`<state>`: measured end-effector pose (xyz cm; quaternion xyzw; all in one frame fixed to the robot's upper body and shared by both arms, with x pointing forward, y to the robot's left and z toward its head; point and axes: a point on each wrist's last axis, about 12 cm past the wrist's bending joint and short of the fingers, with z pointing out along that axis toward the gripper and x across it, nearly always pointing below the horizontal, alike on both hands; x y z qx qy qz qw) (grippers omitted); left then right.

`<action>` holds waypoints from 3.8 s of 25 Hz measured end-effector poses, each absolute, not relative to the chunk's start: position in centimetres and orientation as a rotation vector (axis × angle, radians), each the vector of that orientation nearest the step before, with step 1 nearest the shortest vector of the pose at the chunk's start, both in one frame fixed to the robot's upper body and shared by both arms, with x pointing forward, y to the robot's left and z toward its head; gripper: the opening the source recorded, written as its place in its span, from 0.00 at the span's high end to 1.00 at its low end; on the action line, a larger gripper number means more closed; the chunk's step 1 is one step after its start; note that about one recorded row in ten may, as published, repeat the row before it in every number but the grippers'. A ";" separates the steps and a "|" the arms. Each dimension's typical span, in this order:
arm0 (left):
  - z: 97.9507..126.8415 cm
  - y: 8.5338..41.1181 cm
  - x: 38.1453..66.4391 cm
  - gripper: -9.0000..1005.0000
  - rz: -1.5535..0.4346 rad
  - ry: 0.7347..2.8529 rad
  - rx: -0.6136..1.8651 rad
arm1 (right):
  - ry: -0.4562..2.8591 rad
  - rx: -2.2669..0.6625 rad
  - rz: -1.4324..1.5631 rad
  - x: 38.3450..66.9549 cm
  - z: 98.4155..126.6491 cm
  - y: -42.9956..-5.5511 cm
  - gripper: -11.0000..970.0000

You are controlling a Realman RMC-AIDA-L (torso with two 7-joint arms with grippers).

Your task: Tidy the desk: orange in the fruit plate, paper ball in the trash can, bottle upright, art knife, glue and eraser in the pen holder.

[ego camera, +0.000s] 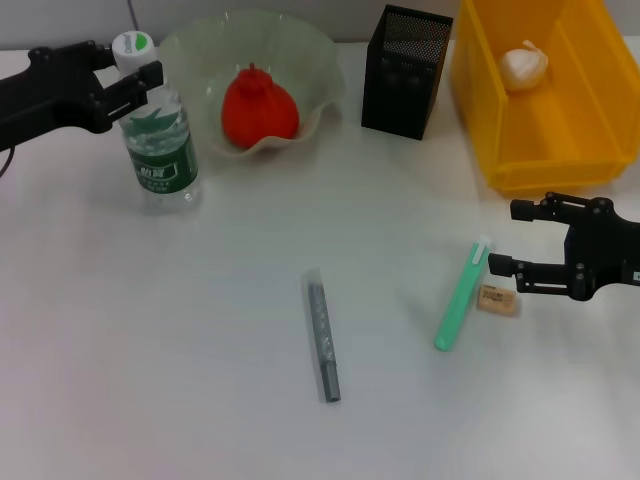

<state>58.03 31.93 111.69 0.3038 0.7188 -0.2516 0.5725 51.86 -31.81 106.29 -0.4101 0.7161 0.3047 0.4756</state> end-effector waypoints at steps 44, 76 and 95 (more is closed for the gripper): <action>111.1 32.2 57.7 0.19 -0.584 1.654 0.643 | 1.753 -1.000 0.750 51.9 106.3 -31.8 0.19; 105.5 28.5 49.2 0.20 -0.991 1.611 1.030 | 1.781 -0.944 0.822 52.8 107.3 -31.4 0.19; 103.4 27.9 48.3 0.20 -0.913 1.660 1.135 | 1.870 -0.919 1.005 54.3 113.4 -31.1 0.19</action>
